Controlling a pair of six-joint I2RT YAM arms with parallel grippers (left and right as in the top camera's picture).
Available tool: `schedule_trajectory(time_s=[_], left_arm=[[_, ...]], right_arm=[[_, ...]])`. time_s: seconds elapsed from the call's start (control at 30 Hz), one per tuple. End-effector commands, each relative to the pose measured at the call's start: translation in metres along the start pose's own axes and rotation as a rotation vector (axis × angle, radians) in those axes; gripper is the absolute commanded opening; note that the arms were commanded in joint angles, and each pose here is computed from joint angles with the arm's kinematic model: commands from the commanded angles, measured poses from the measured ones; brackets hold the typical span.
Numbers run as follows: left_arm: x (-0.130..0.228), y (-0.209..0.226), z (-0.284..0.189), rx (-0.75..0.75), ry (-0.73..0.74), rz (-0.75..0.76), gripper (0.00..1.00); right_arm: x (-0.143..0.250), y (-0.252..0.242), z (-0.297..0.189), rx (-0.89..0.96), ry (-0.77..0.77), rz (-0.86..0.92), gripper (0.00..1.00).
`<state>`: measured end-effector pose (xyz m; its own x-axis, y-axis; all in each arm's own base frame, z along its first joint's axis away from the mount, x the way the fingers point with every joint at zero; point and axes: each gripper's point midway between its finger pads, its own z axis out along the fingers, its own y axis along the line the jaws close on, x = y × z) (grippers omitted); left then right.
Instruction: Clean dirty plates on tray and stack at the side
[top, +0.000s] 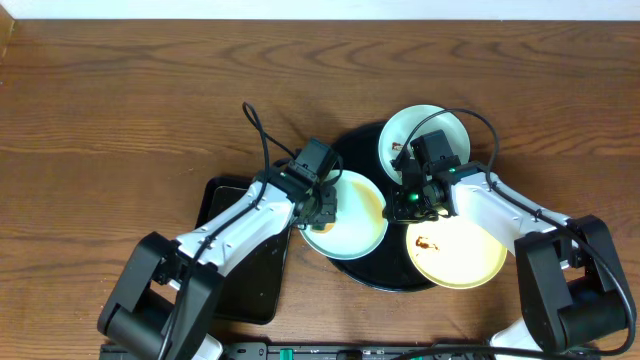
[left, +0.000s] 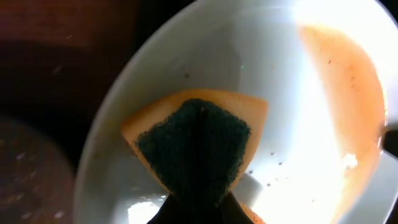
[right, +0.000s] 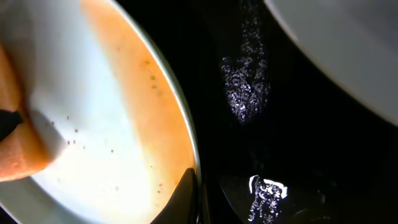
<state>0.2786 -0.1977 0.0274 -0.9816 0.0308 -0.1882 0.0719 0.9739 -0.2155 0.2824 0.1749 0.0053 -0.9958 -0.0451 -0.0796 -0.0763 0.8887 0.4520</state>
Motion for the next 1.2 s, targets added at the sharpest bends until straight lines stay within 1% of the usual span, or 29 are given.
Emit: schedule_trajectory(time_s=[0.0, 0.3, 0.47, 0.6, 0.73, 0.97, 1.17], left_arm=[[-0.025, -0.003, -0.027, -0.014, -0.089, 0.042, 0.07], [-0.046, -0.022, -0.116, 0.047, -0.228, 0.082, 0.07], [-0.040, -0.004, -0.147, -0.028, -0.288, 0.071, 0.08], [-0.031, 0.012, -0.154, -0.095, -0.283, 0.064, 0.08], [-0.028, 0.020, -0.153, -0.115, -0.260, 0.047, 0.08], [-0.033, 0.034, -0.155, -0.131, -0.264, 0.003, 0.08], [-0.034, 0.041, -0.156, -0.140, -0.262, -0.017, 0.08]], right_arm=[[-0.007, -0.024, -0.001, 0.106, -0.038, 0.026, 0.01], [-0.013, -0.022, -0.001, 0.097, -0.060, 0.016, 0.01], [-0.014, -0.020, -0.003, 0.092, -0.066, 0.012, 0.01], [-0.022, -0.011, -0.016, 0.080, -0.104, -0.010, 0.01], [-0.034, 0.003, -0.040, 0.072, -0.155, -0.048, 0.01], [-0.041, 0.021, -0.077, 0.132, -0.238, -0.110, 0.01], [-0.038, 0.027, -0.089, 0.204, -0.263, -0.154, 0.01]])
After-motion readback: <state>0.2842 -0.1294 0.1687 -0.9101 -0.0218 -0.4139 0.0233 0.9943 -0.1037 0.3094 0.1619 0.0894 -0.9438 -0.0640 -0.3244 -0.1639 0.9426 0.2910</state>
